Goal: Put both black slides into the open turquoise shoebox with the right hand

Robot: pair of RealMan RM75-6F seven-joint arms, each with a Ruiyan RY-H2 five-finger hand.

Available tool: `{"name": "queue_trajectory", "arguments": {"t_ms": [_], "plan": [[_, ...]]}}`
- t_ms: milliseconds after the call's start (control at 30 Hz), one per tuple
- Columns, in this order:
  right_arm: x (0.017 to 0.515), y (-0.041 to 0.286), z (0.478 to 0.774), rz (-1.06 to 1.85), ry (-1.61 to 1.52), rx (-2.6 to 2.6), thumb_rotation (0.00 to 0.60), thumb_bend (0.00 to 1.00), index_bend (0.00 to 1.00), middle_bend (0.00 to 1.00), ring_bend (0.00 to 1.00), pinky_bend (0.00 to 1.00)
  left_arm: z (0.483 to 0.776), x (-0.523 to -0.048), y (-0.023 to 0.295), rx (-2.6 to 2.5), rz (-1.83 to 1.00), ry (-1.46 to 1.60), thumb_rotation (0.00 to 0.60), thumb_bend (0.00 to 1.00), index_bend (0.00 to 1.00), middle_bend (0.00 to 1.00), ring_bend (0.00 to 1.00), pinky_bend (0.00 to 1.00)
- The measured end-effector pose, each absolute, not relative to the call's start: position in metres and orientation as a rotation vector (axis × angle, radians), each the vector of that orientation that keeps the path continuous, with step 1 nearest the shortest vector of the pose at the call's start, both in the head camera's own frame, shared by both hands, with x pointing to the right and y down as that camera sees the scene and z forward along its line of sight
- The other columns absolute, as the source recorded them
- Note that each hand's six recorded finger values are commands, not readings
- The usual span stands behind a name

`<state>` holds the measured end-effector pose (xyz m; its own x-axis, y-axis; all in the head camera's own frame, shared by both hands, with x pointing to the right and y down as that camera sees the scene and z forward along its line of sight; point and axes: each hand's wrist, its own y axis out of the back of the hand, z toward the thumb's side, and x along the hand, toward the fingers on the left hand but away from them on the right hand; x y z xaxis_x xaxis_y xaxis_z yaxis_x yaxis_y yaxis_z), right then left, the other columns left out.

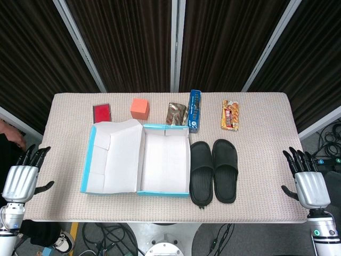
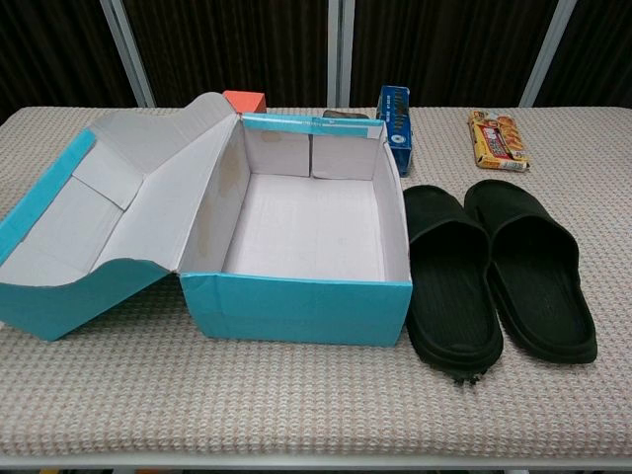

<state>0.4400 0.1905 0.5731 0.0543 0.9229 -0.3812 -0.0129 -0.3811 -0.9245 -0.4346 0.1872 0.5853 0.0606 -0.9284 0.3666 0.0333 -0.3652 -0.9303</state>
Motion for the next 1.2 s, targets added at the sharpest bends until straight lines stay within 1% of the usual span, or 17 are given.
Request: {"name": "queue_trajectory", "arguments": {"t_ms": [367, 600, 767, 867, 1067, 1200], "plan": [[0.439, 0.189, 0.573, 1.446, -0.957, -1.536, 0.600, 0.03, 0.00, 0.00, 0.00, 0.04, 0.586, -0.434, 0.188, -1.502, -1.438, 0.933, 0.600, 0.03, 0.09, 0.15, 0.04, 0.19], [0.438, 0.181, 0.574, 1.452, -0.973, -1.554, 0.600, 0.04, 0.00, 0.00, 0.00, 0.04, 0.589, -0.428, 0.188, -1.522, -1.431, 0.895, 0.600, 0.03, 0.09, 0.16, 0.04, 0.19], [0.433, 0.178, 0.575, 1.430, -0.950, -1.568, 0.600, 0.04, 0.00, 0.03, 0.00, 0.08, 0.589, -0.430, 0.188, -1.527, -1.436, 0.907, 0.600, 0.03, 0.09, 0.15, 0.04, 0.19], [0.429, 0.172, 0.573, 1.397, -0.953, -1.572, 0.600, 0.03, 0.00, 0.07, 0.00, 0.13, 0.588, -0.432, 0.187, -1.526, -1.437, 0.930, 0.600, 0.03, 0.09, 0.16, 0.04, 0.19], [0.417, 0.155, 0.571, 1.358, -0.920, -1.586, 0.600, 0.03, 0.00, 0.09, 0.00, 0.14, 0.585, -0.431, 0.190, -1.522, -1.429, 0.924, 0.600, 0.03, 0.09, 0.16, 0.04, 0.17], [0.401, 0.136, 0.574, 1.338, -0.889, -1.614, 0.600, 0.03, 0.00, 0.11, 0.00, 0.17, 0.584, -0.428, 0.190, -1.531, -1.425, 0.914, 0.600, 0.03, 0.09, 0.15, 0.04, 0.17]]}}
